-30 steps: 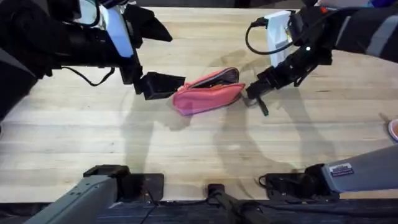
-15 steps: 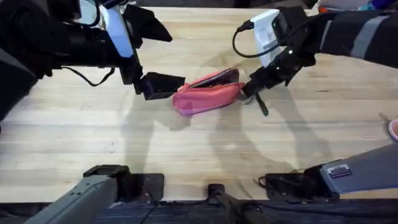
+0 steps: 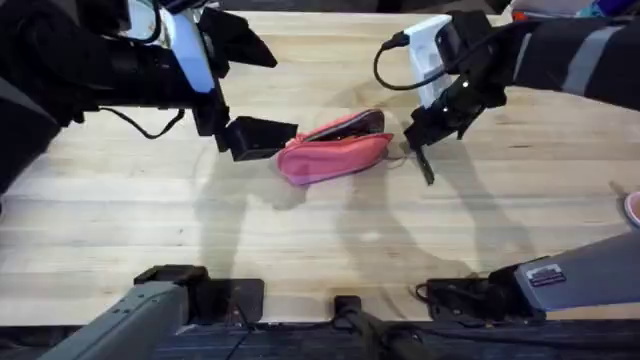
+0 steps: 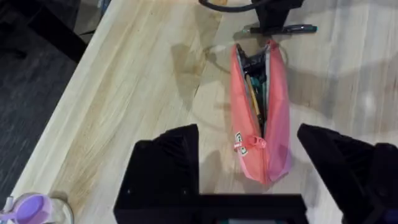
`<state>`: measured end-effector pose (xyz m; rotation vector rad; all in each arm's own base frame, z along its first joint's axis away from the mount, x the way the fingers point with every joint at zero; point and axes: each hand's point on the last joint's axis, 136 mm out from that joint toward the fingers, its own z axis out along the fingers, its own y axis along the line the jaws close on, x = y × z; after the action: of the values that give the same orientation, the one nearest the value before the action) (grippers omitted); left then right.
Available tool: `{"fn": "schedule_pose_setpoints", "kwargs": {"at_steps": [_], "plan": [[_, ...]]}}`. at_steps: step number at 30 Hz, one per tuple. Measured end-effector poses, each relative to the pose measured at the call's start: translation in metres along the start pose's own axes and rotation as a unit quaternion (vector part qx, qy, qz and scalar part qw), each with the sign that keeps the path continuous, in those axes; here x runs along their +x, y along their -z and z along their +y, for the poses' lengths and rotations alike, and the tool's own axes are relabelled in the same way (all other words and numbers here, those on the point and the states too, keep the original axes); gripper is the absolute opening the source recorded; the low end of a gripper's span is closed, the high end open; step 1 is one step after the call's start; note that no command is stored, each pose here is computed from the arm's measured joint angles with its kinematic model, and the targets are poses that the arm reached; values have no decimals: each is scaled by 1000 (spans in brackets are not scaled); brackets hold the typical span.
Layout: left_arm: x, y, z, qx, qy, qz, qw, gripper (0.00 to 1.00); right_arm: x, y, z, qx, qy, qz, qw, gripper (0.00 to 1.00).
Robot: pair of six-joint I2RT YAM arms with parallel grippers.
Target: Unzip the bag, pick up the pens from the table one at a time and place them inside, then zip the bag closed.
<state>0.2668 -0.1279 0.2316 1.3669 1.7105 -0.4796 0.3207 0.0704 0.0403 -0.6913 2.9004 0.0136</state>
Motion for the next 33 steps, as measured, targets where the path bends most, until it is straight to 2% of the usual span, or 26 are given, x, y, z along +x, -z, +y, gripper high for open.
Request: {"fn": "schedule_pose_setpoints", "kwargs": {"at_steps": [12, 21, 26, 30, 33], "plan": [[0, 0, 0, 0, 0, 0, 1000, 993, -4, 10, -2, 6, 9, -16, 1000, 31], [0, 0, 0, 0, 0, 1, 1000, 993, -40, 75, -10, 43, 64, -124, 989, 32], [0, 0, 0, 0, 0, 1, 1000, 994, -50, 96, -5, 51, 127, -162, 977, 32], [0, 0, 0, 0, 0, 1, 1000, 994, -54, 100, 16, 35, 222, -176, 958, 32], [0, 0, 0, -1, 0, 1, 1000, 994, -57, 101, 36, 29, 303, -181, 935, 32]]}}
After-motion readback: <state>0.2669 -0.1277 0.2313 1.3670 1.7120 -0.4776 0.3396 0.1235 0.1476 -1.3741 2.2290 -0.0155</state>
